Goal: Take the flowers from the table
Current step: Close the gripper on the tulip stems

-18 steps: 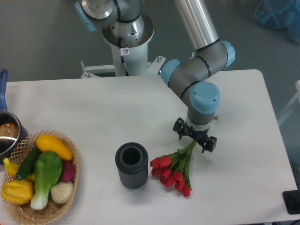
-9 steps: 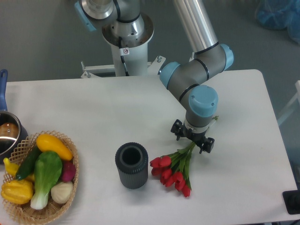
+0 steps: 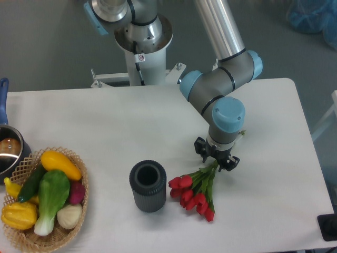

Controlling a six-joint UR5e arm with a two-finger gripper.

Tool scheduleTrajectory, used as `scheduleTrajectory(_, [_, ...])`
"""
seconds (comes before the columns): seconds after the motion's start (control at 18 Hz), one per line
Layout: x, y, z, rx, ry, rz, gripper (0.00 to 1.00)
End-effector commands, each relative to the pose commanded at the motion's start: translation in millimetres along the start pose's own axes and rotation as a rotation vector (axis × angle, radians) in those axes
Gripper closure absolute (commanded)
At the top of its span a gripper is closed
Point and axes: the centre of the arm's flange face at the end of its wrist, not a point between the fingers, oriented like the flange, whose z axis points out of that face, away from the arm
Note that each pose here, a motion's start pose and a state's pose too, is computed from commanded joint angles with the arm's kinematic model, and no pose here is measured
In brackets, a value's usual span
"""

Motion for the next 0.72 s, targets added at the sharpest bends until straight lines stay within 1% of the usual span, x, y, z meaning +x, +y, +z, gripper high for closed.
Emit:
scheduleTrajectory(0.06, [-0.6, 0.8, 0.9, -0.001, 0.001, -0.006, 0.59])
scheduleTrajectory(0.17, [-1.0, -0.4, 0.7, 0.000, 0.000, -0.026, 0.62])
scheduleTrajectory(0.33, [-2.1, 0.2, 0.1, 0.001, -0.001, -0.029, 0.71])
scheduleTrajectory(0.56, [-3.7, 0.5, -0.2, 0.001, -0.003, -0.034, 0.79])
scheduleTrajectory(0.61, [-4.7, 1.1, -0.8, 0.002, -0.004, -0.035, 0.83])
scheduleTrajectory(0.72, [-8.8, 2.5, -3.9, 0.005, -0.012, -0.044, 0.83])
